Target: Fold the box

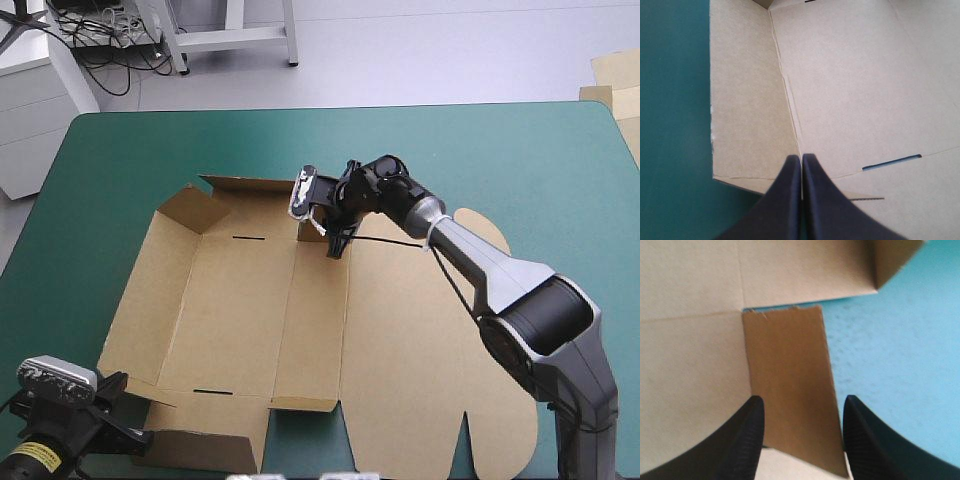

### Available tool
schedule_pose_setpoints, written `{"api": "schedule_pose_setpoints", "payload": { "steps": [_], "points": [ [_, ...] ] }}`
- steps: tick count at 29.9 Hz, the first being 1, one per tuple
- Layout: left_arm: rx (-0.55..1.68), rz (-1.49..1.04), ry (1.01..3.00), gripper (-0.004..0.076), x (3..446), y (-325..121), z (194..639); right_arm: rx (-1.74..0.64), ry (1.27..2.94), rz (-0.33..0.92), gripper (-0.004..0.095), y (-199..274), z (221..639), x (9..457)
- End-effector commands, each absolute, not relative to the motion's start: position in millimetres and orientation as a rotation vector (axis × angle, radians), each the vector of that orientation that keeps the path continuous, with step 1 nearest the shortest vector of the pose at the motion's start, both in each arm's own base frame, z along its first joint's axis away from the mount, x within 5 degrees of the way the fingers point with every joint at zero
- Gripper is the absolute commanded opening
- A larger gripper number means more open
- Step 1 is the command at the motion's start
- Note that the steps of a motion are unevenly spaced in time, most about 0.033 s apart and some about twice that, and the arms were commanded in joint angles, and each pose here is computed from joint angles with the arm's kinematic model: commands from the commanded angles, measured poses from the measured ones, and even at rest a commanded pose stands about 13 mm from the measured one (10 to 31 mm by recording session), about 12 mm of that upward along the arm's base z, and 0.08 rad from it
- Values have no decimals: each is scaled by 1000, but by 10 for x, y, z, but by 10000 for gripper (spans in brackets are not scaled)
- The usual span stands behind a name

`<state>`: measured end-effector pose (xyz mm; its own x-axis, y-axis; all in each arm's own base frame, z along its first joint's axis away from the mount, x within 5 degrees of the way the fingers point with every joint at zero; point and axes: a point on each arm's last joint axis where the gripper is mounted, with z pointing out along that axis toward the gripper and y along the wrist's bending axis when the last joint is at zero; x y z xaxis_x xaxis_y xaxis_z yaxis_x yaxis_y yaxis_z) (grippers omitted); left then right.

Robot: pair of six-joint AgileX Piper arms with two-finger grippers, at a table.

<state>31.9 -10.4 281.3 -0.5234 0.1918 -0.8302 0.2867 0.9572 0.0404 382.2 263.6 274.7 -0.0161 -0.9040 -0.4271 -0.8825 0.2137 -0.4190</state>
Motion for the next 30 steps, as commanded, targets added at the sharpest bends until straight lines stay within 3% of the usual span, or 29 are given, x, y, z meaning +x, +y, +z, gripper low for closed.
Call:
{"api": "schedule_pose_setpoints", "payload": {
  "steps": [1, 5, 12, 18, 22, 25, 30],
  "points": [
    [311, -142, 2064, -10, 353, -116, 2931, -1535, 1756, -199, 461, 2277, 3488, 3752],
    [311, -142, 2064, -10, 353, -116, 2931, -1371, 1816, -291, 461, 1851, 3881, 3688],
    [311, -142, 2064, -10, 353, -116, 2931, -833, 2065, -421, 413, 931, 4419, 3472],
    [311, -142, 2064, -10, 353, -116, 2931, -505, 2292, -376, 222, 221, 4533, 3220],
    [311, -142, 2064, -10, 353, -116, 2931, -346, 2318, -271, 83, -75, 4576, 2956],
    [311, -142, 2064, -10, 353, -116, 2931, -235, 2355, -283, 0, -243, 4528, 2696],
    [311, -142, 2064, -10, 353, -116, 2931, -131, 2358, -288, -19, -295, 4451, 2125]
  ]
}}
